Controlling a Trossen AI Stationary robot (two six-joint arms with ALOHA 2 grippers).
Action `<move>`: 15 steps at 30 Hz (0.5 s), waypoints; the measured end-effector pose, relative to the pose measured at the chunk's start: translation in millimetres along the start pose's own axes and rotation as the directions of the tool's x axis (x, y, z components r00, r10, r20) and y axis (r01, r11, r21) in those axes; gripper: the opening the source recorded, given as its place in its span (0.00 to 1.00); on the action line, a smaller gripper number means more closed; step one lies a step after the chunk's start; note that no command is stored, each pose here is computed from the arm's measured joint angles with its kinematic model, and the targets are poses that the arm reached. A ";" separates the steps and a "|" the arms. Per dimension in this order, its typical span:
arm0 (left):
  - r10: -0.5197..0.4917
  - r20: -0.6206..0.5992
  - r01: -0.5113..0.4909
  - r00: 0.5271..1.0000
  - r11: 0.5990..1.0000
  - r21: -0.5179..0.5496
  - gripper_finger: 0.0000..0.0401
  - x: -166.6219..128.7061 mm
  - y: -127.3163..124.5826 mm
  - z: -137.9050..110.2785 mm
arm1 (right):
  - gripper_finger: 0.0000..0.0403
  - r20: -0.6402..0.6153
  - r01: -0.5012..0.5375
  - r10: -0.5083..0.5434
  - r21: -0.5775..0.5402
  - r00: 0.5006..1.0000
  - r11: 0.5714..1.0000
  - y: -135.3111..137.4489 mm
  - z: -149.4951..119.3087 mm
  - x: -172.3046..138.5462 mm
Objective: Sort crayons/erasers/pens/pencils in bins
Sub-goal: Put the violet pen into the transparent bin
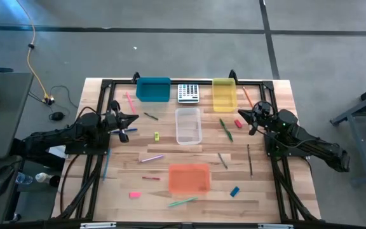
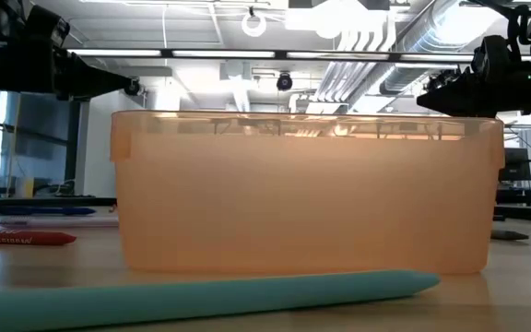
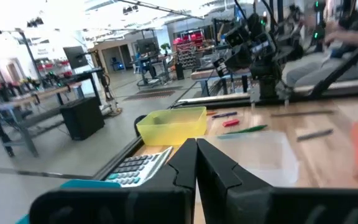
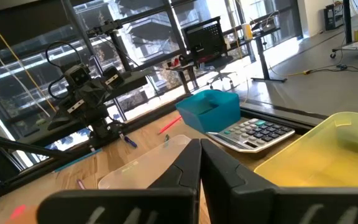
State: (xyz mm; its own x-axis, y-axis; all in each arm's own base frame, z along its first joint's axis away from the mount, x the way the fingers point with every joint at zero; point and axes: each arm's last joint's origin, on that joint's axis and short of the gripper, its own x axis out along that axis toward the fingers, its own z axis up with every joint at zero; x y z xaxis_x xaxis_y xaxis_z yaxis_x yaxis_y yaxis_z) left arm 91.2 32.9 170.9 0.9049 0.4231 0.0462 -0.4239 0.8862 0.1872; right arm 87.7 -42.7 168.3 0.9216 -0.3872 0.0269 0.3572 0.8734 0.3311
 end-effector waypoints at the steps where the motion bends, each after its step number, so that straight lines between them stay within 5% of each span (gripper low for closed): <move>1: -0.003 0.005 0.003 1.000 1.000 -0.029 0.00 0.0 0.0 0.5 | 0.00 0.000 0.000 0.000 0.000 1.000 1.000 0.0 0.0 0.0; 5: -0.017 0.031 0.021 0.999 0.991 -0.130 0.00 -0.1 -0.1 2.8 | 0.00 0.000 0.000 0.000 0.000 1.000 1.000 0.0 0.0 0.0; 15: -0.001 0.133 0.026 0.991 0.982 -0.186 0.00 -0.9 1.8 12.6 | 0.00 0.000 0.000 0.000 0.000 1.000 1.000 0.0 0.0 0.0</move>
State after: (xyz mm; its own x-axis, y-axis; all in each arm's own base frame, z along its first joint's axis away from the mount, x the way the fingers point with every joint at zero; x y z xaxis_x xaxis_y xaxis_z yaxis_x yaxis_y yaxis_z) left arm 90.1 31.7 183.6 0.9025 0.3932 0.1759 -0.3999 0.9166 0.0029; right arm 87.7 -42.7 168.3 0.9215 -0.3874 0.0270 0.3574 0.8733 0.3311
